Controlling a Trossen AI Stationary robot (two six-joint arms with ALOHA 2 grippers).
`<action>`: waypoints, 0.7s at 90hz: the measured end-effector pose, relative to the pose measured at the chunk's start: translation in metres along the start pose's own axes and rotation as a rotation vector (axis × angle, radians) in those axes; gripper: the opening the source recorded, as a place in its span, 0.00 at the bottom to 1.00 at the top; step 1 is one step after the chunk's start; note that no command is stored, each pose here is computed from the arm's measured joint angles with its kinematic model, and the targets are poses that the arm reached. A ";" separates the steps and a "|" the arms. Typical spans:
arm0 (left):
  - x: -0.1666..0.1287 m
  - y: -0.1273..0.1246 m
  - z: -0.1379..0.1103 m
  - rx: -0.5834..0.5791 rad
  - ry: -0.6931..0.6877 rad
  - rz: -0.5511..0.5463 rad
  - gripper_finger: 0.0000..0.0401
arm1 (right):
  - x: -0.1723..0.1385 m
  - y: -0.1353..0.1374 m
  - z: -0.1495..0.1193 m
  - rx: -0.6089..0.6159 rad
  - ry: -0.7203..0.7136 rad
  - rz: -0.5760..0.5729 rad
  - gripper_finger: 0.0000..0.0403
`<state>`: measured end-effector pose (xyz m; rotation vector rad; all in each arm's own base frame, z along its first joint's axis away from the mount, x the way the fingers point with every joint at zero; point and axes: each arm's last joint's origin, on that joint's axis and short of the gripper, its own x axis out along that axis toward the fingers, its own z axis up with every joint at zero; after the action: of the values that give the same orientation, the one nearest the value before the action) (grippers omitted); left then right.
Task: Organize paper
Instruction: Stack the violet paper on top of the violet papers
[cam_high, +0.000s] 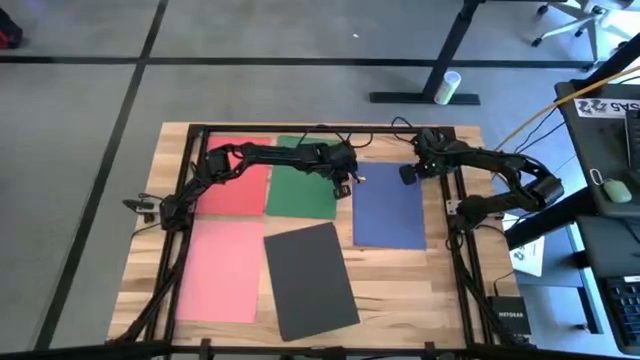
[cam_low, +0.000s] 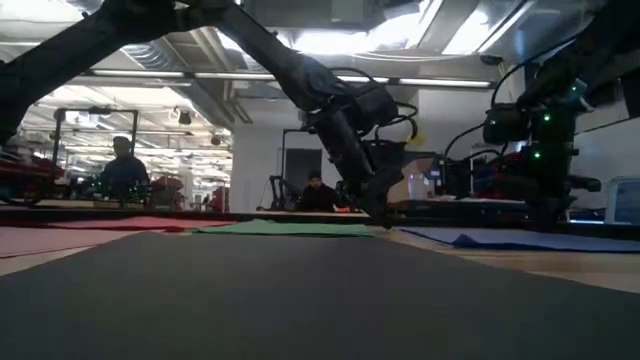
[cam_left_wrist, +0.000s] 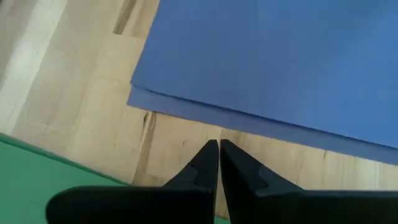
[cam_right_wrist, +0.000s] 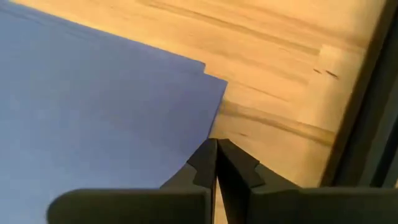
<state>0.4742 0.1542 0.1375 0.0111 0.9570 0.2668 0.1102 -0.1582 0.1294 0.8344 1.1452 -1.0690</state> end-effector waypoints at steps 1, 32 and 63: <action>0.000 0.000 0.000 0.001 -0.001 0.000 0.00 | 0.000 0.000 0.000 0.000 -0.001 0.001 0.00; 0.001 0.000 -0.001 0.010 0.000 0.000 0.00 | 0.000 0.001 0.002 0.005 -0.021 0.000 0.00; 0.004 -0.001 0.000 0.015 -0.016 -0.002 0.00 | 0.000 0.002 0.004 0.018 -0.040 0.025 0.00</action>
<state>0.4764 0.1546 0.1344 0.0258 0.9430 0.2571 0.1132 -0.1614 0.1304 0.8357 1.0903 -1.0729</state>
